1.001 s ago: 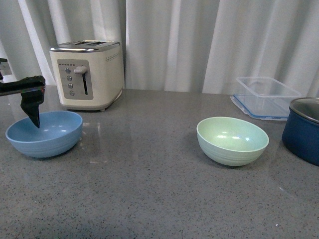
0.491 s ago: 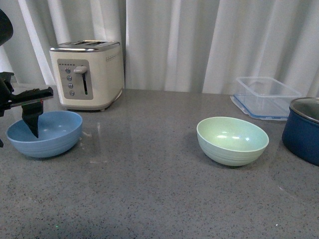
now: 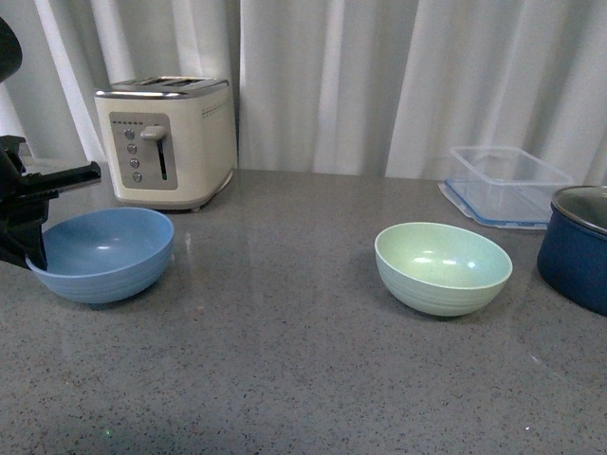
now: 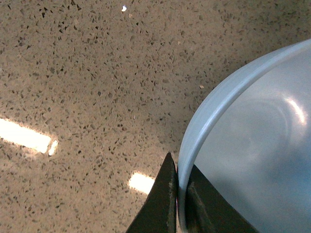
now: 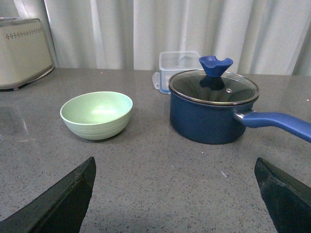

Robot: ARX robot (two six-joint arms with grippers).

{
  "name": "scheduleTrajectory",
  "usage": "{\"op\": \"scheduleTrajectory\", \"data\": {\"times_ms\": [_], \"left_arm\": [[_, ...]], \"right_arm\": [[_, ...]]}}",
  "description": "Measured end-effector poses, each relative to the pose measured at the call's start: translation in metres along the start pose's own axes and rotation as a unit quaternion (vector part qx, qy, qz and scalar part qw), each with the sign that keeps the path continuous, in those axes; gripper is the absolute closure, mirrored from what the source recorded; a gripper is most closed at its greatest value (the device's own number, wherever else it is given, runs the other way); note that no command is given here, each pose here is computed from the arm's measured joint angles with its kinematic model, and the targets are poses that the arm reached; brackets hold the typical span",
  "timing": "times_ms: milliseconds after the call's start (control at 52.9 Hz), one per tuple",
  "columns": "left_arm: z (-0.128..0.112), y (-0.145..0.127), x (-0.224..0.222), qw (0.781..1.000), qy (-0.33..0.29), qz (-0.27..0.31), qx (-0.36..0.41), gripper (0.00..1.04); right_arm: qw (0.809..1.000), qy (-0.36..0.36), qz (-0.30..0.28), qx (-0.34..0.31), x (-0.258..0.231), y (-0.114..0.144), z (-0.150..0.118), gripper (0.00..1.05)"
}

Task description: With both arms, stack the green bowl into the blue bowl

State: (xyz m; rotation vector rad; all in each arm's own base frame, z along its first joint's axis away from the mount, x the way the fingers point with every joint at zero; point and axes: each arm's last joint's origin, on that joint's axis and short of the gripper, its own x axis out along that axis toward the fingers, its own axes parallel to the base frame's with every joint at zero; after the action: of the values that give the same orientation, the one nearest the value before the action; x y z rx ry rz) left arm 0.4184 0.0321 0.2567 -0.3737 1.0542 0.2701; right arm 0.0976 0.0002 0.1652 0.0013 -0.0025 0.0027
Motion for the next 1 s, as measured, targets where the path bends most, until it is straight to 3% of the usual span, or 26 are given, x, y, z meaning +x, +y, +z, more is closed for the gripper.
{"op": "scheduleTrajectory", "data": {"times_ms": [208,397,699,1001], "left_arm": [[-0.007,-0.015,-0.052,0.999,-0.033,-0.032,0.018,1.01],[-0.024,-0.061,-0.097,0.992,-0.069,-0.09,0.062,1.01],[-0.038,-0.114,-0.054,0.992,-0.031,-0.083,0.093,1.01],[-0.039,-0.127,-0.021,0.993,-0.014,-0.058,0.1,1.01]], "right_arm": [[1.0,0.0,0.0,0.0,0.0,0.0,0.0,0.1],[1.0,0.0,0.0,0.0,0.0,0.0,0.0,0.1],[1.0,0.0,0.0,0.0,0.0,0.0,0.0,0.1],[1.0,0.0,0.0,0.0,0.0,0.0,0.0,0.1]]}}
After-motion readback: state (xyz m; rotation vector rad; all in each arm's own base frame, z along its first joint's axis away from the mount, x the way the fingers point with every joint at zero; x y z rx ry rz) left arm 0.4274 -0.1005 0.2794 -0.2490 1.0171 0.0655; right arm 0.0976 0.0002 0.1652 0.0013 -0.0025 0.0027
